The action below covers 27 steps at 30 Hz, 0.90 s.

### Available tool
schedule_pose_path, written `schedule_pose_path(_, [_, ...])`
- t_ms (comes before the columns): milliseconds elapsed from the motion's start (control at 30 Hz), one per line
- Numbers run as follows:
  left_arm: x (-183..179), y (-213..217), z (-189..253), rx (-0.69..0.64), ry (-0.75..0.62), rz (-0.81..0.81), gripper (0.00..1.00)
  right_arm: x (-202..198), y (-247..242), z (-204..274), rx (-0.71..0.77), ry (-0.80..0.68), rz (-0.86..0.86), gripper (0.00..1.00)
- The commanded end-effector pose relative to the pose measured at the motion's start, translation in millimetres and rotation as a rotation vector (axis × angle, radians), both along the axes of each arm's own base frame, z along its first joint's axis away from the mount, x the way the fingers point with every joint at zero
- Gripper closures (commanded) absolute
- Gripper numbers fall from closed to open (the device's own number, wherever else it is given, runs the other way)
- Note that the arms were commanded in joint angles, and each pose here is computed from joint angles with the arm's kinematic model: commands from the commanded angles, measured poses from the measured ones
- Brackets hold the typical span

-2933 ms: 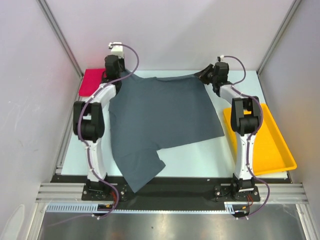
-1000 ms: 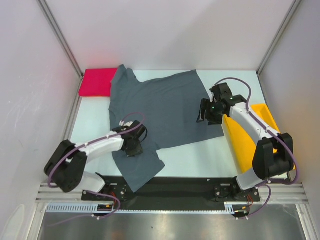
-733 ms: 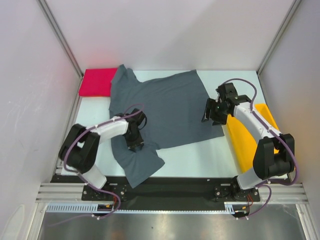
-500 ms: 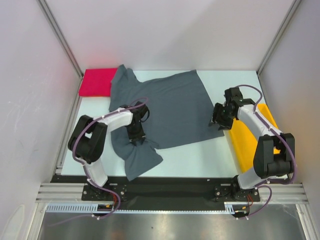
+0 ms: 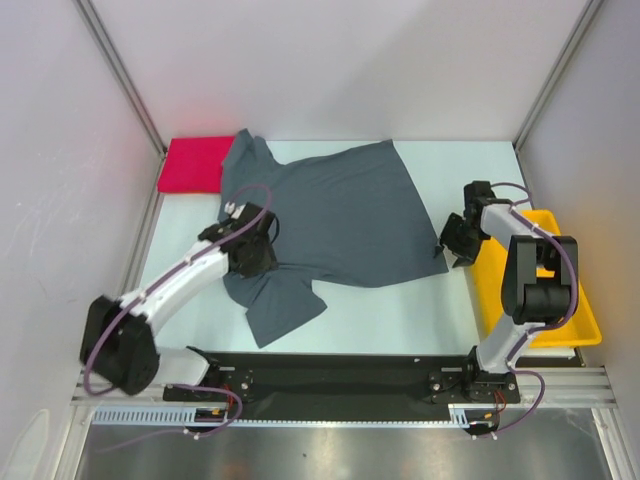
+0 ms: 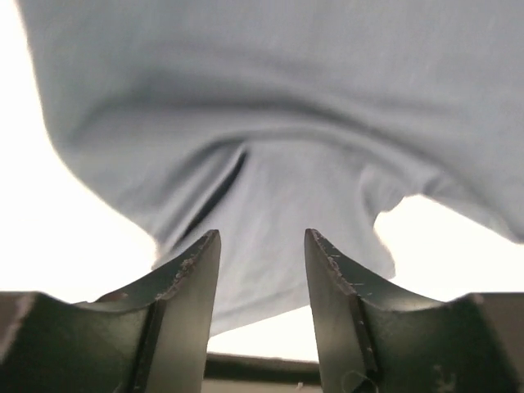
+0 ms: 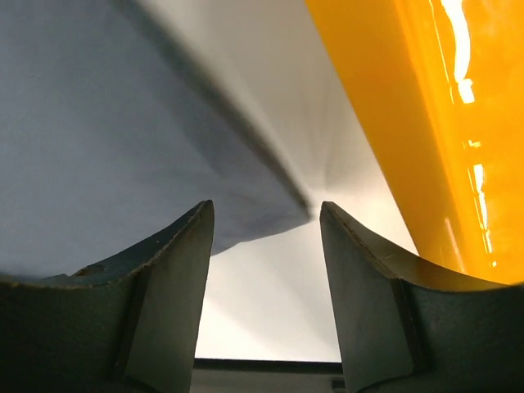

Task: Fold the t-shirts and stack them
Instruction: Flatten the tshirt out

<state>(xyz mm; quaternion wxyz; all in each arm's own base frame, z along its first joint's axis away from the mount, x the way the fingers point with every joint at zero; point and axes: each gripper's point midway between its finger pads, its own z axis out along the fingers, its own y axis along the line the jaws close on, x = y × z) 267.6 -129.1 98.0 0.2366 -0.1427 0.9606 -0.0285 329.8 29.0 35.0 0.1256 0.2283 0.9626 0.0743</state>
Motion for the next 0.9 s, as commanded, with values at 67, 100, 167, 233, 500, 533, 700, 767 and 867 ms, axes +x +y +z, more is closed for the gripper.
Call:
schedule_pose_path(67, [-78, 17, -26, -0.08, 0.124, 0.101, 0.59, 23, -26, 13, -0.049, -0.051, -0.053, 0.39])
schedule_pose_path(100, [-84, 18, -23, -0.116, 0.1, 0.116, 0.64, 25, -16, 17, -0.002, -0.062, -0.036, 0.39])
schedule_pose_path(167, [-96, 28, -34, -0.095, 0.104, 0.161, 0.68, 26, 4, 30, 0.059, -0.105, 0.028, 0.4])
schedule_pose_path(233, [-103, 29, -36, -0.089, 0.102, 0.159, 0.61, 22, 14, 38, 0.051, -0.125, 0.078, 0.39])
schedule_pose_path(500, [-147, 21, -61, -0.063, 0.203, 0.129, 0.53, -5, 52, 55, 0.103, -0.163, 0.202, 0.34])
schedule_pose_path(533, [-150, 22, -64, -0.064, 0.209, 0.142, 0.54, -8, 54, 55, 0.106, -0.162, 0.207, 0.34])
schedule_pose_path(700, [-158, 23, -77, -0.071, 0.23, 0.144, 0.56, -19, 63, 54, 0.128, -0.155, 0.228, 0.36])
schedule_pose_path(767, [-160, 25, -81, -0.059, 0.244, 0.146, 0.56, -20, 64, 55, 0.13, -0.162, 0.231, 0.36])
schedule_pose_path(867, [-158, 23, -85, -0.061, 0.238, 0.139, 0.56, -19, 65, 58, 0.137, -0.167, 0.233, 0.36])
